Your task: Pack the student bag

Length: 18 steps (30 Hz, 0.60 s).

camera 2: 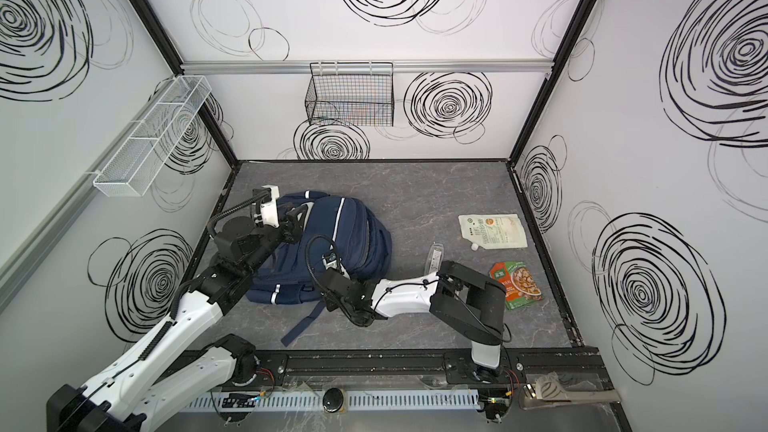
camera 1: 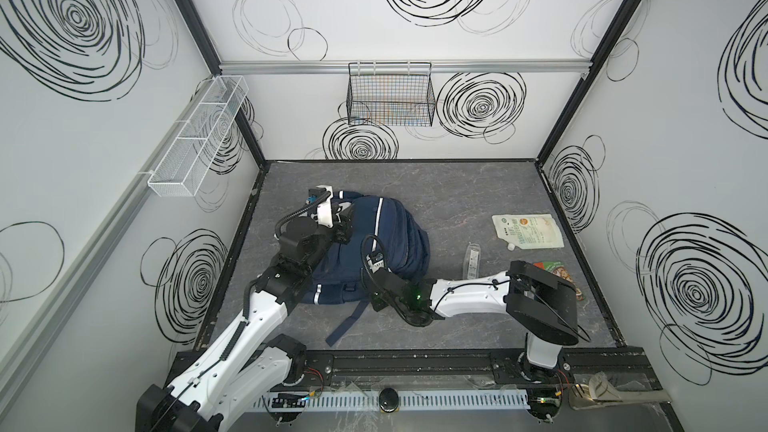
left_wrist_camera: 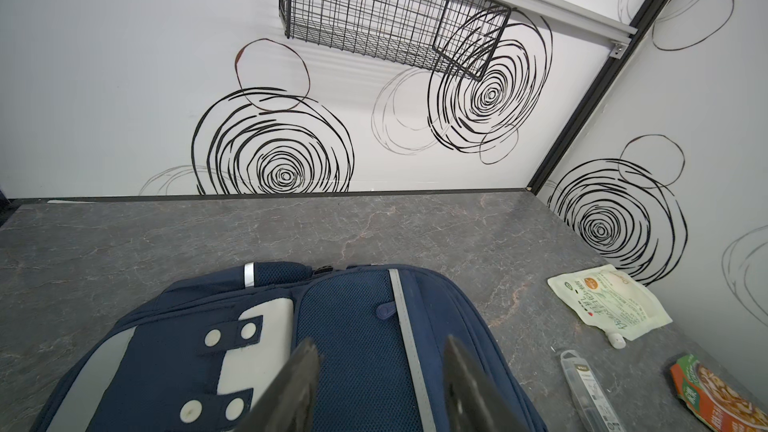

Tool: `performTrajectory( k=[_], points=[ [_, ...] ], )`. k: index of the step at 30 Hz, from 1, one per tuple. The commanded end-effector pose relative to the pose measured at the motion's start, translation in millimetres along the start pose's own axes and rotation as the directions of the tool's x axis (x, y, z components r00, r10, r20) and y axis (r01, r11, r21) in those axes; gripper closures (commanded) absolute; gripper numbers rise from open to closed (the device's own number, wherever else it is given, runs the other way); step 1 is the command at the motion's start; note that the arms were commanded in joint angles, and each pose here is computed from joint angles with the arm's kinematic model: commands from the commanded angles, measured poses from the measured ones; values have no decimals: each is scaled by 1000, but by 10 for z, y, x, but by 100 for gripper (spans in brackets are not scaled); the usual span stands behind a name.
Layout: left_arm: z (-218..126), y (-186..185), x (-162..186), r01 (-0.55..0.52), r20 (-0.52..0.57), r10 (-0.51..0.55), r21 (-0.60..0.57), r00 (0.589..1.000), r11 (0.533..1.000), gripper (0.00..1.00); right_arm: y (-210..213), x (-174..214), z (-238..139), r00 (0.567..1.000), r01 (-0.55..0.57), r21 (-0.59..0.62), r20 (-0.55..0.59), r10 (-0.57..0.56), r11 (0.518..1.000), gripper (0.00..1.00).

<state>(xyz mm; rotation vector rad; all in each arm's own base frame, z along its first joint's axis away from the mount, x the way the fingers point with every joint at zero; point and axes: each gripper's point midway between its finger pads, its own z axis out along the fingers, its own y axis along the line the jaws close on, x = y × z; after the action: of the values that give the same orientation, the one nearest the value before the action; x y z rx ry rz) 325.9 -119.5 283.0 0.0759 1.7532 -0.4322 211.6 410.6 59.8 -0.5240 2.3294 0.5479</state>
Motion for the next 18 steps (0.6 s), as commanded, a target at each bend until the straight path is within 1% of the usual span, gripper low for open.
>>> performTrajectory(
  k=[1, 6, 7, 8, 14, 16, 17, 18],
  points=[
    [-1, -16, -151, 15, 54, -16, 12, 998, 1000, 48, 100, -279, -179, 997, -37, -68, 70, 41, 997, 85],
    [8, -6, -139, 18, 50, -19, 11, 999, 1000, 48, 111, -295, -343, 997, -47, -102, 61, 54, 994, 87],
    [9, -7, -136, 19, 50, -20, 11, 999, 1000, 48, 118, -293, -376, 997, -51, -116, 56, 58, 992, 96],
    [11, -8, -135, 18, 49, -19, 11, 999, 1000, 47, 125, -285, -395, 997, -54, -127, 51, 61, 990, 100],
    [20, -6, -124, 13, 45, -14, 14, 999, 1000, 48, 177, -188, -479, 998, -65, -204, -11, 64, 977, 100],
    [30, -47, -93, -20, 35, 19, 32, 999, 999, 45, 179, -181, -503, 997, -74, -234, -30, 69, 969, 100],
    [30, -90, -73, -54, 31, 53, 48, 998, 997, 42, 175, -185, -520, 996, -87, -252, -44, 79, 964, 100],
    [22, -172, -43, -113, 26, 111, 77, 993, 991, 40, 160, -187, -537, 994, -105, -269, -61, 92, 957, 100]
  ],
)
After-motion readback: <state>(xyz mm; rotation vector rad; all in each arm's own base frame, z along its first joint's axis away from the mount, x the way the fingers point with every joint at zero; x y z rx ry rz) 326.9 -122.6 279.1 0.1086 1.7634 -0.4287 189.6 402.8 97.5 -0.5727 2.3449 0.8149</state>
